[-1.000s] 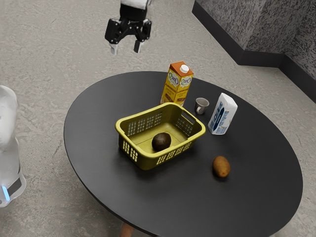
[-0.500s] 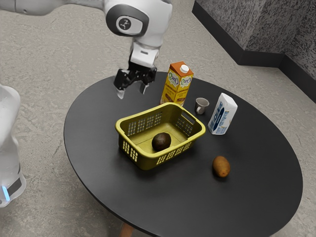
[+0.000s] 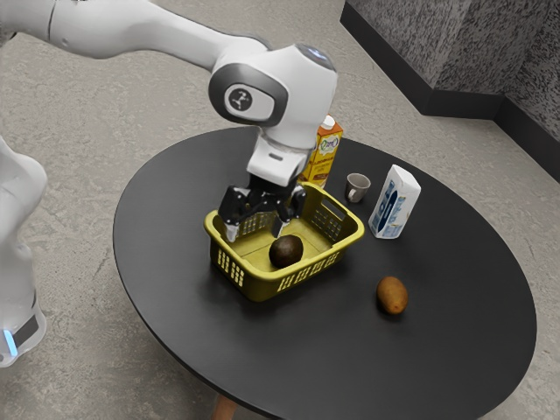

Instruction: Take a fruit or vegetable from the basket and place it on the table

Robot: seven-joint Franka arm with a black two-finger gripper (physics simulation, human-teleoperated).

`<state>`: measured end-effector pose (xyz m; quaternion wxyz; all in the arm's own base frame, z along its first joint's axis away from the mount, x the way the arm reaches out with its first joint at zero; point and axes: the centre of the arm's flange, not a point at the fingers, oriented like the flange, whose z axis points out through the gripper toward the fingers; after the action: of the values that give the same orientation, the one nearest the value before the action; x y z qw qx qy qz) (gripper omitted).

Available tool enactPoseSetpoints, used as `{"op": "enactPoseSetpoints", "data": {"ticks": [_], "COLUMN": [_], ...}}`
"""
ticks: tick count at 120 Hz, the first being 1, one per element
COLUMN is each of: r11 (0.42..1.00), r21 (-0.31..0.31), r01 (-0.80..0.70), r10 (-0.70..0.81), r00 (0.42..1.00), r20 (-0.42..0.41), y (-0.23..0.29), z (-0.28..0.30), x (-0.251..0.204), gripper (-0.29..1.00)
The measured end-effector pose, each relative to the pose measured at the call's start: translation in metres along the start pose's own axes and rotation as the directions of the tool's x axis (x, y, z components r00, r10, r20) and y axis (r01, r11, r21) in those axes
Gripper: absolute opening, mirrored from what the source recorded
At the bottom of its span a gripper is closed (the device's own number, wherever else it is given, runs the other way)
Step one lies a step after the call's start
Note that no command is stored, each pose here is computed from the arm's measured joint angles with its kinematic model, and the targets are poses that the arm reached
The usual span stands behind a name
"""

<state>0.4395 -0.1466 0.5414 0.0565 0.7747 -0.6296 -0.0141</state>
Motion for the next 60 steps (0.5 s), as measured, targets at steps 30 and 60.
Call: {"op": "enactPoseSetpoints", "data": {"ticks": [30,60], "r11": [0.993,0.983], "r21": [0.119,0.180], "r01": [-0.023,-0.041], "r10": [0.013,0.009], "r00": [0.996,0.985], "r20": [0.085,0.175], "y": [-0.016,-0.045], "z": [0.000,0.018], "x": [-0.007,-0.015], "gripper": [0.70,0.70]}}
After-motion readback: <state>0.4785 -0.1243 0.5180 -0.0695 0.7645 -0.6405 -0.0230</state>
